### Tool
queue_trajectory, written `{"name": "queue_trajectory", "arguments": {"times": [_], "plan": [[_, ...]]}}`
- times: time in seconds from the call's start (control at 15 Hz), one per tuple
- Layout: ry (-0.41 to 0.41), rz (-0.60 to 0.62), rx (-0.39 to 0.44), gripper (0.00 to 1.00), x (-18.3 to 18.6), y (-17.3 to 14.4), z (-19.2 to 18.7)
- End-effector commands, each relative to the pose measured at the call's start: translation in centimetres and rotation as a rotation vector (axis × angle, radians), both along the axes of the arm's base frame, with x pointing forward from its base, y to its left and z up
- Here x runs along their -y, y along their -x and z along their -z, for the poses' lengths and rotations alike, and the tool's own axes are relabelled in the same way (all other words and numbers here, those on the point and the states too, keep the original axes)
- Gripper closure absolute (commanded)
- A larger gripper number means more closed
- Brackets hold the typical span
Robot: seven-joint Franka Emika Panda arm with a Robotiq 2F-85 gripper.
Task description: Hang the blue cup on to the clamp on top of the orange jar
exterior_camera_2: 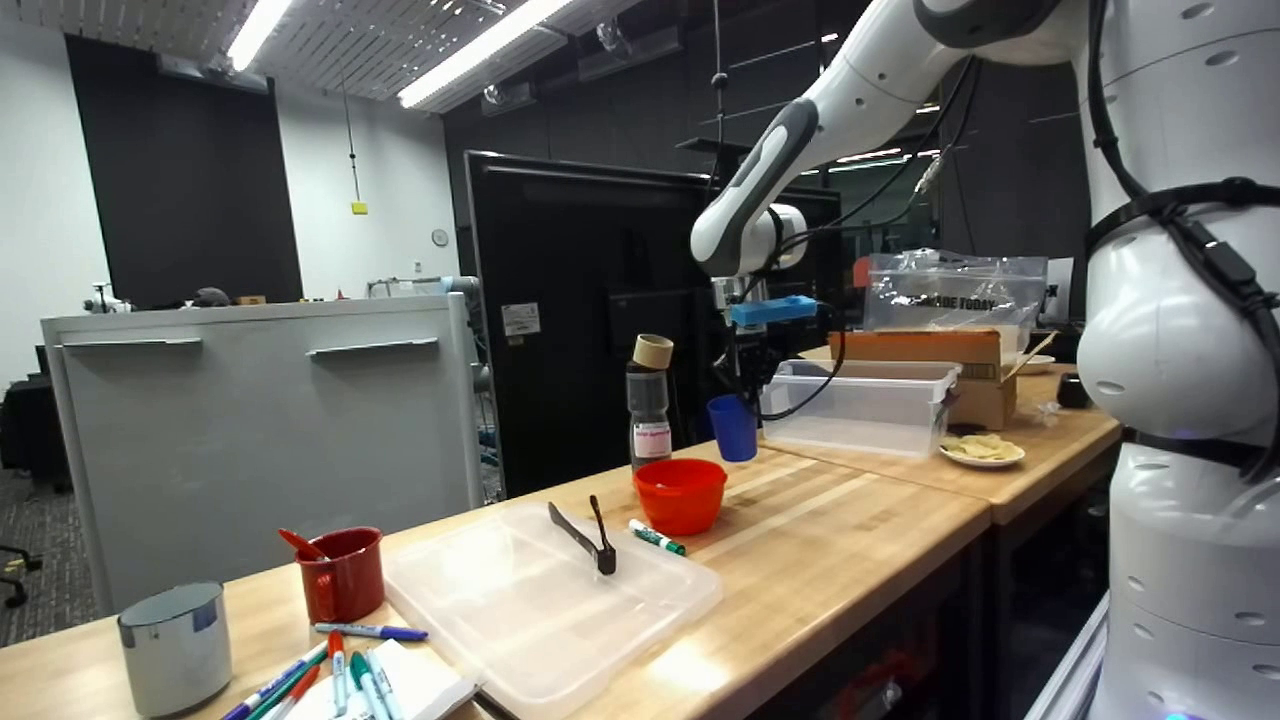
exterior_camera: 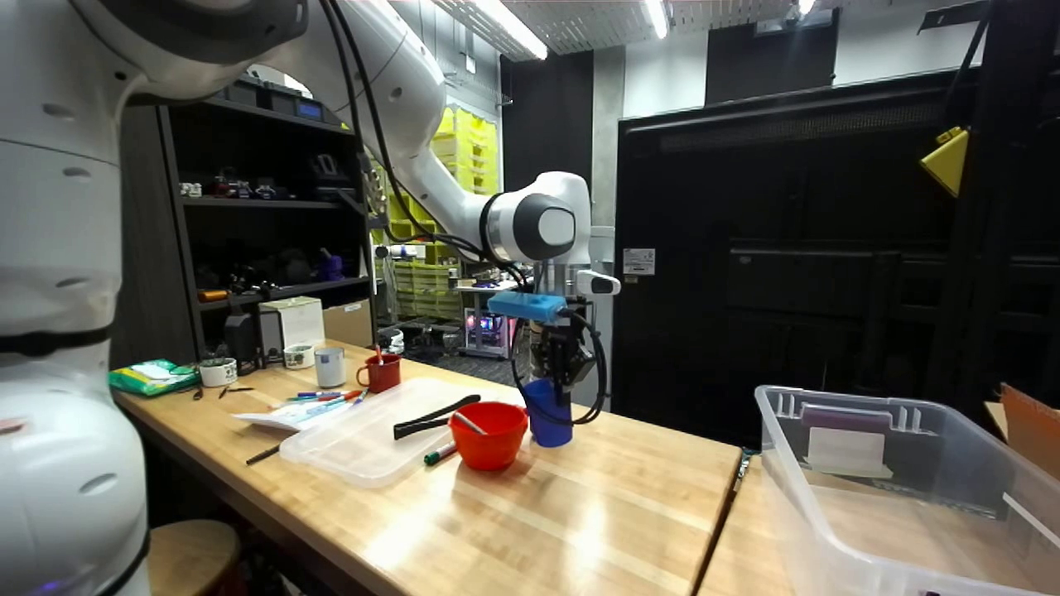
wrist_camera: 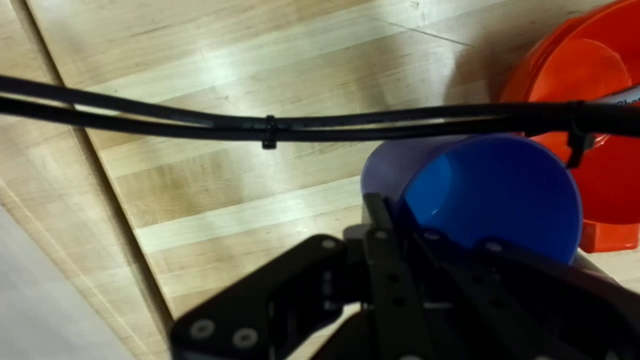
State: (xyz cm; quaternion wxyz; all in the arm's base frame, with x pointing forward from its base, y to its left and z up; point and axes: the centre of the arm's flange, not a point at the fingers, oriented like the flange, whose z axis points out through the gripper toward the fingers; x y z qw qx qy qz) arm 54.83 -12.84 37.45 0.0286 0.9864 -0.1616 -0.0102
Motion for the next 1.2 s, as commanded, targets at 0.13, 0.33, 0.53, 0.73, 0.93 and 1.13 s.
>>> {"name": "queue_trajectory", "arguments": {"times": [0.13, 0.33, 0.53, 0.73, 0.93, 1.13], "plan": [[0.0, 0.0, -0.004, 0.96, 0.01, -0.03, 0.25], [0.0, 0.0, -0.004, 0.96, 0.01, -0.03, 0.25], [0.001, -0.001, -0.005, 0.99, 0.0, -0.06, 0.33], [-0.004, -0.002, -0.011, 0.99, 0.0, -0.05, 0.6], [-0.01, 0.003, -0.018, 0.7, -0.02, -0.06, 0.86], [-0.009, -0.002, -0.023, 0.53, -0.05, -0.03, 1.03]]}}
